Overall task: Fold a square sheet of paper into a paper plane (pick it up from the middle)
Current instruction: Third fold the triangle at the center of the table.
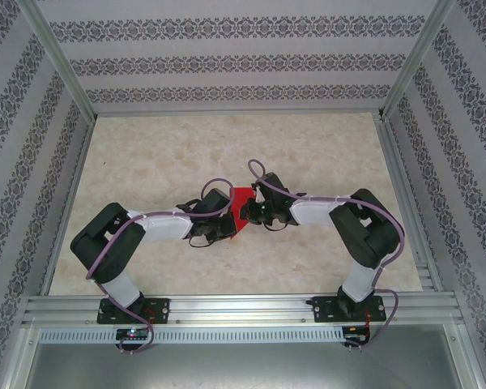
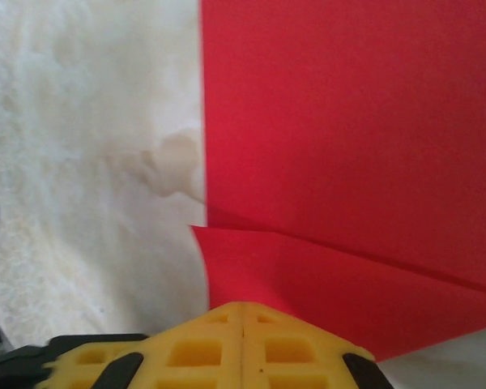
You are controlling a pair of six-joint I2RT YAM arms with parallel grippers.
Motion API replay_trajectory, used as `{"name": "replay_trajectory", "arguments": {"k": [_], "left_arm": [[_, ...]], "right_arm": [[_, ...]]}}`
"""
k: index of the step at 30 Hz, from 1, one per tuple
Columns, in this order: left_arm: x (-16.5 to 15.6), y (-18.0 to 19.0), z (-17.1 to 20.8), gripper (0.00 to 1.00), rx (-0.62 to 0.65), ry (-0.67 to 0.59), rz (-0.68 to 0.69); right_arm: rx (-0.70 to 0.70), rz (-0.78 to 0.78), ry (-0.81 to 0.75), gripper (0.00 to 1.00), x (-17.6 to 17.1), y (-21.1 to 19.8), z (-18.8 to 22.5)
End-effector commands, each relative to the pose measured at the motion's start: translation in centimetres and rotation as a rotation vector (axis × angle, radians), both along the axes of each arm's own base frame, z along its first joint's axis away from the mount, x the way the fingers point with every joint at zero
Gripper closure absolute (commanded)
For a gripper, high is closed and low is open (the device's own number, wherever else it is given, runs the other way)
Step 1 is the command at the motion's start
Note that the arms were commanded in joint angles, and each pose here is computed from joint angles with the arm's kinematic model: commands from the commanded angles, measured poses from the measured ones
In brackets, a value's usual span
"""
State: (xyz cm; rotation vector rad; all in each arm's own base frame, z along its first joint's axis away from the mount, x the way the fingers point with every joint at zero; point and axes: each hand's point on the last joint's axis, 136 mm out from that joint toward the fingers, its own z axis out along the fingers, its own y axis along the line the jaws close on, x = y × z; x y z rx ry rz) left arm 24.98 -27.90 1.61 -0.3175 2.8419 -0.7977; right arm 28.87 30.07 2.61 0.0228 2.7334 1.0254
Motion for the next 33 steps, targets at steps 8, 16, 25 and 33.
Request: {"name": "replay_trajectory", "arguments": {"k": [8,16,25,33], "left_arm": [[-0.7,-0.2,0.5,1.00,0.032,-0.024,-0.103],[1.0,-2.0,1.9,1.00,-0.024,-0.101,-0.129],[0.3,-1.6,-0.5,1.00,-0.007,-0.054,-0.130],[-4.3,1.3,-3.5,1.00,0.030,0.073,-0.163]], "right_arm": [[-0.091,-0.026,0.100,1.00,-0.9,-1.6,-4.3],[-0.091,-0.022,0.118,1.00,-1.3,-1.6,-4.8],[-0.099,-0.026,0.129,1.00,-1.5,-1.8,-5.2],[-0.139,-0.052,0.171,1.00,-1.7,-2.8,-6.4]]}}
